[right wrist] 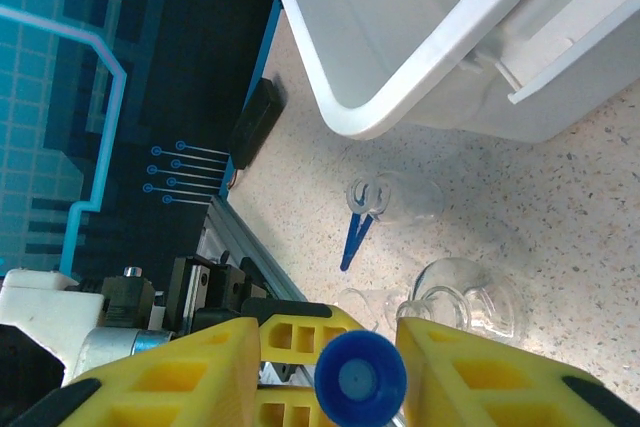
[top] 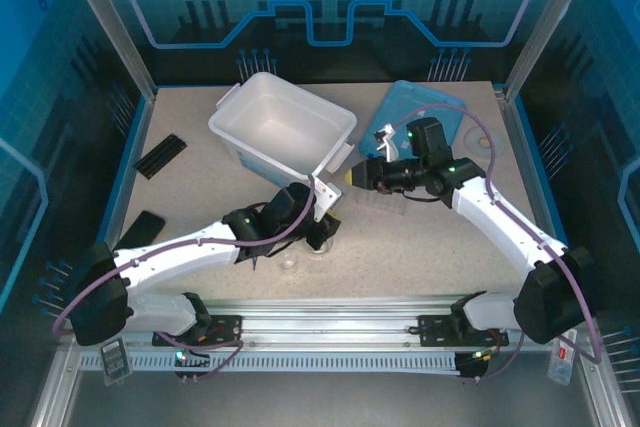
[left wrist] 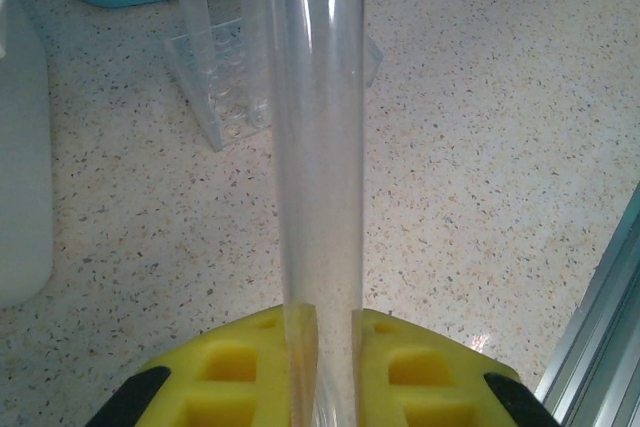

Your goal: Organize the chemistry lab equipment

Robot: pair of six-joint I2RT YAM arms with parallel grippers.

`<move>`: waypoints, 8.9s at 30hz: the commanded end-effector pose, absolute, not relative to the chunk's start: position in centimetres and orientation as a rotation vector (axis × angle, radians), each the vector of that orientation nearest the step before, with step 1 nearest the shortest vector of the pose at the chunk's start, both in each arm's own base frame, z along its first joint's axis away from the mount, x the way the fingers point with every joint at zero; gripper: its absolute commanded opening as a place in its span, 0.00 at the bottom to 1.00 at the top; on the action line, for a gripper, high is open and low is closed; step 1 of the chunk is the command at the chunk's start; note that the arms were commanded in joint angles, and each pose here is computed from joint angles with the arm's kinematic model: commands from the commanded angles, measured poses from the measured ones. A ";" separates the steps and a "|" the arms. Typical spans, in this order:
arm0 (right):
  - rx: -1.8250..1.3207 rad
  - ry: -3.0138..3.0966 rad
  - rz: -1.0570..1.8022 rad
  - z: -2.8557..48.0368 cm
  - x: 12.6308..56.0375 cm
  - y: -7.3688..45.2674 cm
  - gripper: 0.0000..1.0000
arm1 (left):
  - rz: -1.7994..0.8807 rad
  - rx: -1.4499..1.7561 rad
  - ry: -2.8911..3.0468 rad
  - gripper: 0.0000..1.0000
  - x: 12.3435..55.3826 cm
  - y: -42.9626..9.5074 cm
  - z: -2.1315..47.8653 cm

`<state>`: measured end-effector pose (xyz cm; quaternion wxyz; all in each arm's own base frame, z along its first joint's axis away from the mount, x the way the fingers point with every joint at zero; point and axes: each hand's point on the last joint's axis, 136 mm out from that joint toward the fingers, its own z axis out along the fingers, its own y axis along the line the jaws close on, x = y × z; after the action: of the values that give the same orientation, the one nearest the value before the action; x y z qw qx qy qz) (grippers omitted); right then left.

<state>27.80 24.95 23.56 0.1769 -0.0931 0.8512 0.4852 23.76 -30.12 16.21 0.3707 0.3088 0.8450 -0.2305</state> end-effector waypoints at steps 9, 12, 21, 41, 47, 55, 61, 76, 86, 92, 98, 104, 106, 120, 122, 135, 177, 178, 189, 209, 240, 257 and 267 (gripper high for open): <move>-0.339 2.374 1.362 25.1 27.7 25.5 0.24 | -0.567 0.794 2.124 0.14 24.3 -30.4 17.7; -0.343 2.377 1.347 25.2 27.7 25.4 0.20 | -0.562 0.788 2.125 0.15 24.4 -30.3 17.7; -0.322 2.379 1.220 25.9 28.1 24.2 0.18 | -0.562 0.730 2.137 0.60 24.6 -30.0 18.5; -0.196 2.435 0.645 25.9 29.6 17.5 0.19 | -0.552 0.427 2.206 0.82 26.4 -25.8 18.2; -0.143 2.443 0.489 25.2 30.1 15.5 0.19 | -0.533 0.399 2.230 0.91 26.6 -25.3 17.6; -0.051 2.437 0.283 23.8 30.8 12.9 0.18 | -0.513 0.388 2.244 0.95 26.8 -24.9 17.1; -0.014 2.398 0.177 23.5 31.2 12.1 0.18 | -0.499 0.375 2.251 0.95 26.7 -24.5 16.8; 0.008 2.296 0.083 22.0 33.8 12.9 0.18 | -0.477 0.371 2.255 0.95 26.5 -23.8 16.7; 0.010 2.240 0.084 21.5 35.3 13.5 0.18 | -0.470 0.358 2.257 0.95 26.2 -23.4 16.6; 0.022 2.231 0.069 20.7 36.1 13.5 0.18 | -0.466 0.351 2.252 0.95 26.2 -23.1 16.7; 0.033 2.249 0.049 19.4 36.8 13.4 0.18 | -0.456 0.350 2.253 0.95 26.1 -22.8 16.7; 0.048 2.256 0.042 18.7 37.2 13.1 0.18 | -0.453 0.346 2.251 0.95 26.0 -22.6 16.7; 0.048 2.260 0.039 18.5 37.3 13.0 0.18 | -0.451 0.346 2.252 0.95 25.9 -22.5 16.7; 0.063 2.278 0.026 17.3 37.7 12.4 0.18 | -0.450 0.347 2.250 0.96 26.1 -22.5 16.8; 0.058 2.282 0.023 17.1 37.7 12.4 0.18 | -0.450 0.346 2.252 0.96 26.0 -22.5 16.8; 0.035 2.296 0.042 16.5 37.4 13.0 0.27 | -0.454 0.349 2.252 0.96 26.2 -22.7 16.7; 0.021 2.195 0.087 23.6 32.2 10.6 0.54 | -0.407 0.397 2.314 0.91 25.8 -22.5 15.3; 0.018 2.191 0.093 23.6 32.1 10.6 0.54 | -0.413 0.402 2.322 0.88 25.6 -22.6 15.0; 0.028 2.229 0.086 21.4 32.1 9.3 0.56 | -0.372 0.540 2.410 0.79 23.2 -25.3 12.2; 0.079 2.323 0.131 17.5 31.0 7.3 0.53 | -0.284 0.558 2.502 0.59 23.4 -26.4 9.6; 0.122 2.340 0.133 16.3 30.8 6.1 0.44 | -0.259 0.569 2.532 0.33 23.4 -26.5 9.0; 0.134 2.339 0.133 16.3 30.8 5.8 0.43 | -0.255 0.598 2.509 0.17 23.7 -26.8 10.1; 0.149 2.345 0.132 15.6 30.4 5.6 0.42 | -0.257 0.622 2.443 0.15 24.3 -26.9 14.3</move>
<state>30.54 6.15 15.70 0.3796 0.0504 0.9223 0.0527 23.69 -26.57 10.72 0.2646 0.2280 0.9329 -0.0880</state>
